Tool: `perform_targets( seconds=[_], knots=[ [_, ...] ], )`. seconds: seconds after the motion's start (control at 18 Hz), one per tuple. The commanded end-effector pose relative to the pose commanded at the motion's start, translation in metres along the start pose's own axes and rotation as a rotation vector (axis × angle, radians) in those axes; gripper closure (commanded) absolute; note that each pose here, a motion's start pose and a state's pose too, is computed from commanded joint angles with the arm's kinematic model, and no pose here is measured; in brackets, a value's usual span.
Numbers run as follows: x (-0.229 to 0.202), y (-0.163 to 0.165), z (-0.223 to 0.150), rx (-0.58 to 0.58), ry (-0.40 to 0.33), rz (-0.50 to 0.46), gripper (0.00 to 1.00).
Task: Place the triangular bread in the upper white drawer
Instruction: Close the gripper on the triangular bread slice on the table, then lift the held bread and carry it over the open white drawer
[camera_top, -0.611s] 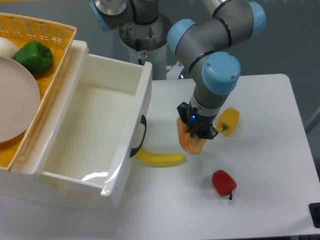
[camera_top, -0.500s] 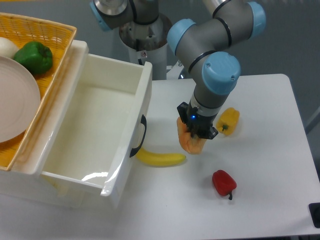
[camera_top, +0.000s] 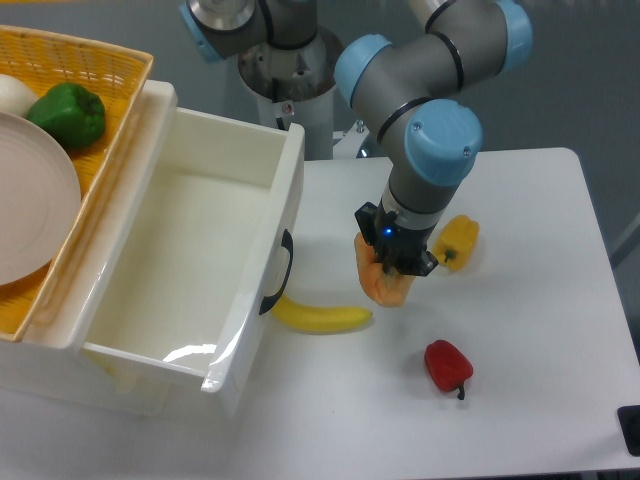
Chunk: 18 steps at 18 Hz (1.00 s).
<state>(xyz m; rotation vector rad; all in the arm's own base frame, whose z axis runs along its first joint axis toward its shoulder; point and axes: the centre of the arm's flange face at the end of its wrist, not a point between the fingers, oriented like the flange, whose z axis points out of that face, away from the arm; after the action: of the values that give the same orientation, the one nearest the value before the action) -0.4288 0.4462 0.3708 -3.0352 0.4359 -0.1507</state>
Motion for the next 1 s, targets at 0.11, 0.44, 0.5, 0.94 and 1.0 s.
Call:
perform_targets(
  seconds=[0.11,0.44,0.5,0.94,1.0],
  knots=[
    [0.003,0.001,-0.013,0.015,-0.023,-0.035,1.00],
    [-0.001,-0.011,-0.043,0.138,-0.036,-0.179,1.00],
    [-0.002,-0.010,-0.045,0.152,-0.033,-0.196,1.00],
    [0.023,-0.011,-0.098,0.348,-0.003,-0.384,1.00],
    [0.029,-0.012,-0.102,0.352,0.012,-0.398,1.00]
  ],
)
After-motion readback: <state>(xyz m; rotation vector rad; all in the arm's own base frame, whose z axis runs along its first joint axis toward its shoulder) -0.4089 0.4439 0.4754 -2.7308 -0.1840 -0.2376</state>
